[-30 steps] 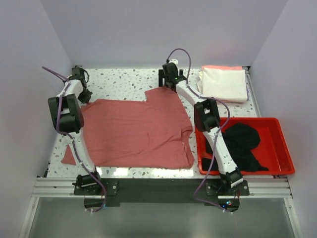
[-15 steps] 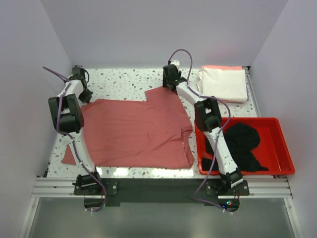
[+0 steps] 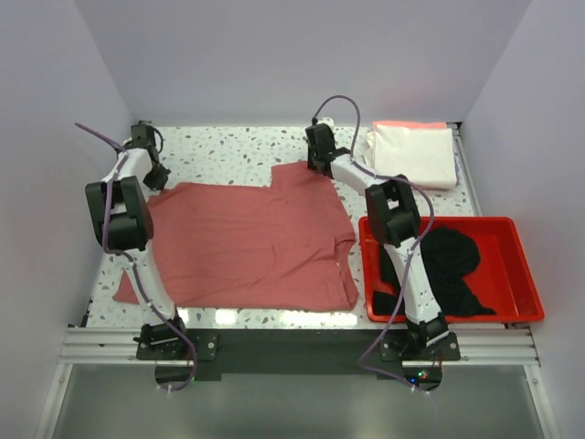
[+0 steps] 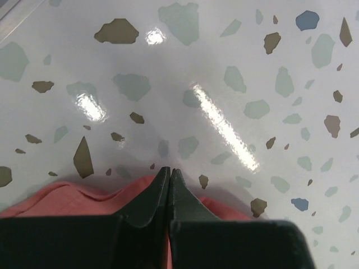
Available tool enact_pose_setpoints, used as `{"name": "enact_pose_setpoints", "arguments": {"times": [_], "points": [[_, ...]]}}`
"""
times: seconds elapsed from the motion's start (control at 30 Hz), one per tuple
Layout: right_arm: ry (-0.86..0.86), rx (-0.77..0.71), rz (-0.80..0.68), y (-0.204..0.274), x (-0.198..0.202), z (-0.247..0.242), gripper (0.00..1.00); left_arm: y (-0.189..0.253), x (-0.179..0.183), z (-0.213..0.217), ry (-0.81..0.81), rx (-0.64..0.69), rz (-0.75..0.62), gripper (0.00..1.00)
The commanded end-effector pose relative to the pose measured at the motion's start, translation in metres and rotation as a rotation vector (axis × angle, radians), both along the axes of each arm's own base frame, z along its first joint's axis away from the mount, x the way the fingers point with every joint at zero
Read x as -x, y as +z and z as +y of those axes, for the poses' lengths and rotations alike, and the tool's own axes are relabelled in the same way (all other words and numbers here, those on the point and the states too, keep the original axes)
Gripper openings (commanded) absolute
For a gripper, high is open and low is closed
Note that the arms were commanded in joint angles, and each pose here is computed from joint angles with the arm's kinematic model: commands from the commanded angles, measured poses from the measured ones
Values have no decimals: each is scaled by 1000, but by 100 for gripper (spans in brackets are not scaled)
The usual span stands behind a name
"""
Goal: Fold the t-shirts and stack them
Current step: Fold the tshirt
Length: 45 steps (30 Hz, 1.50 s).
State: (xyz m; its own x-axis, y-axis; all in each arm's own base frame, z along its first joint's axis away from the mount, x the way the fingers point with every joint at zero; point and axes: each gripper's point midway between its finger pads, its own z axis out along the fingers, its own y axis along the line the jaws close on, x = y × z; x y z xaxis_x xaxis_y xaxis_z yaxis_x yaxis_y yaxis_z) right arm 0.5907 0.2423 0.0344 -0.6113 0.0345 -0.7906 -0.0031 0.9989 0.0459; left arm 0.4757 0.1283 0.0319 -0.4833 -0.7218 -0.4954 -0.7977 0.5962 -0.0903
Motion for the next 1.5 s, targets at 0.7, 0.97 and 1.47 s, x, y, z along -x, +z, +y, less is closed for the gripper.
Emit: {"name": "enact_pose_setpoints", "arguments": {"times": [0.7, 0.97, 1.47], "points": [[317, -31, -61, 108, 192, 2, 0, 67, 127, 7, 182, -77, -101, 0], [325, -43, -33, 117, 248, -22, 0, 60, 166, 24, 270, -62, -91, 0], [401, -126, 35, 118, 324, -48, 0, 59, 203, 25, 362, -57, -111, 0]]}}
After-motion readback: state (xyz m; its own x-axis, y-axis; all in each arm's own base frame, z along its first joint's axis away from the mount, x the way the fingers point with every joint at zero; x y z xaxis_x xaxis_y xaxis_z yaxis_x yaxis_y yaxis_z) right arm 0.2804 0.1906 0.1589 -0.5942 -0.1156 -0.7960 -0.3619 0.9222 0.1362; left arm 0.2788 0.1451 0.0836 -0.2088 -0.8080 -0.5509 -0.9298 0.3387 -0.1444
